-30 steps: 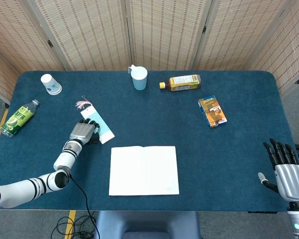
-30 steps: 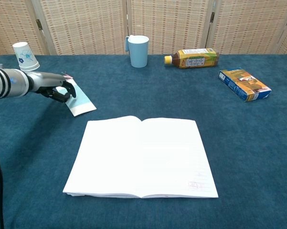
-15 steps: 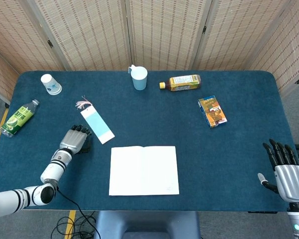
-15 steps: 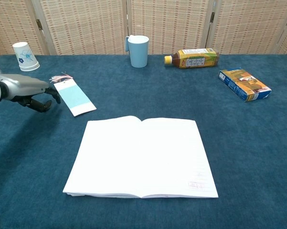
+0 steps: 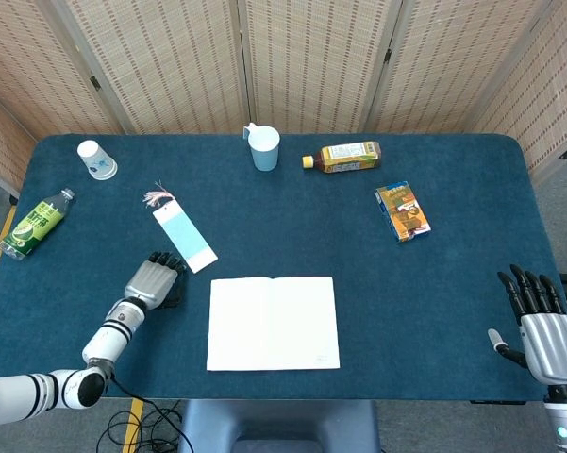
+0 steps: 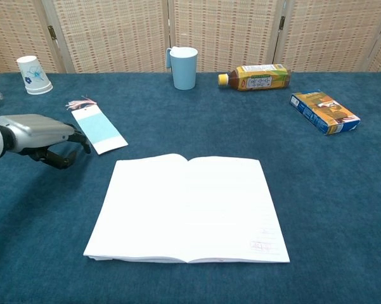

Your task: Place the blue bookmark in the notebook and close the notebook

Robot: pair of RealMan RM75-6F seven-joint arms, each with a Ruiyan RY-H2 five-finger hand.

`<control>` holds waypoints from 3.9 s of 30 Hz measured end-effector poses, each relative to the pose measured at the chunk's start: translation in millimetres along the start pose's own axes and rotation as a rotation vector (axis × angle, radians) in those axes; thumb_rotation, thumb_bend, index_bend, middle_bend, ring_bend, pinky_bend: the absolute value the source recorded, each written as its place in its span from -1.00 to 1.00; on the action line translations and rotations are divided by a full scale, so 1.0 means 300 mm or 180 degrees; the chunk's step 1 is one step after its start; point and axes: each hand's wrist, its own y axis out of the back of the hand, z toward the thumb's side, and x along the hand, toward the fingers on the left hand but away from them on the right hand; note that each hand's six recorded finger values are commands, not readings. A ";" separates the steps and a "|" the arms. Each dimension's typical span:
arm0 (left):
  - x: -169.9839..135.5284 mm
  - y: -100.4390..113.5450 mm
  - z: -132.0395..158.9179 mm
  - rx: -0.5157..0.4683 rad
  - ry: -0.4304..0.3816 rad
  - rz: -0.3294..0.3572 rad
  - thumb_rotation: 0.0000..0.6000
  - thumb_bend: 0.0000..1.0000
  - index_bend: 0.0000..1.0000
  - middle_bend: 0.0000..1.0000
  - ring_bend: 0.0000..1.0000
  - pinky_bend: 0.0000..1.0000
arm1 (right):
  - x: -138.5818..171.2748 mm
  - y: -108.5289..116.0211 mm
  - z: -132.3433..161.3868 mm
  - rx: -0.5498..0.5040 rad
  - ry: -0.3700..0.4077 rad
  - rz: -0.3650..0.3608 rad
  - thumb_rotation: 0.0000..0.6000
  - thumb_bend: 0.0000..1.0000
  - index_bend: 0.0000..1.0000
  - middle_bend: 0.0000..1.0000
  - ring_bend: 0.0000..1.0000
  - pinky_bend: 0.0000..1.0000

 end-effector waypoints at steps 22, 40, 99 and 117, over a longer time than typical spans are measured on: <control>0.077 0.143 0.173 -0.0086 -0.0260 0.0363 -0.14 0.42 -0.59 -0.66 -0.97 -0.78 | 0.023 0.004 -0.034 -0.0038 -0.0075 -0.0025 1.00 -0.58 -1.00 -0.96 -1.00 -1.00; 0.246 0.192 0.069 -0.0356 0.0102 0.0316 -0.08 0.42 -0.59 -0.66 -0.97 -0.78 | 0.041 -0.002 -0.051 -0.0049 -0.0125 -0.0014 1.00 -0.58 -1.00 -0.96 -1.00 -1.00; 0.028 0.029 -0.340 -0.0456 0.1124 -0.0055 -0.05 0.42 -0.63 -0.62 -0.97 -0.78 | 0.051 -0.002 -0.027 -0.0069 -0.0034 -0.0026 1.00 -0.58 -1.00 -0.96 -1.00 -1.00; 0.121 -0.040 -0.352 -0.0704 0.1281 -0.0126 -0.05 0.42 -0.65 -0.62 -0.97 -0.78 | 0.058 0.011 -0.018 -0.0022 -0.0033 -0.0039 1.00 -0.58 -1.00 -0.95 -1.00 -1.00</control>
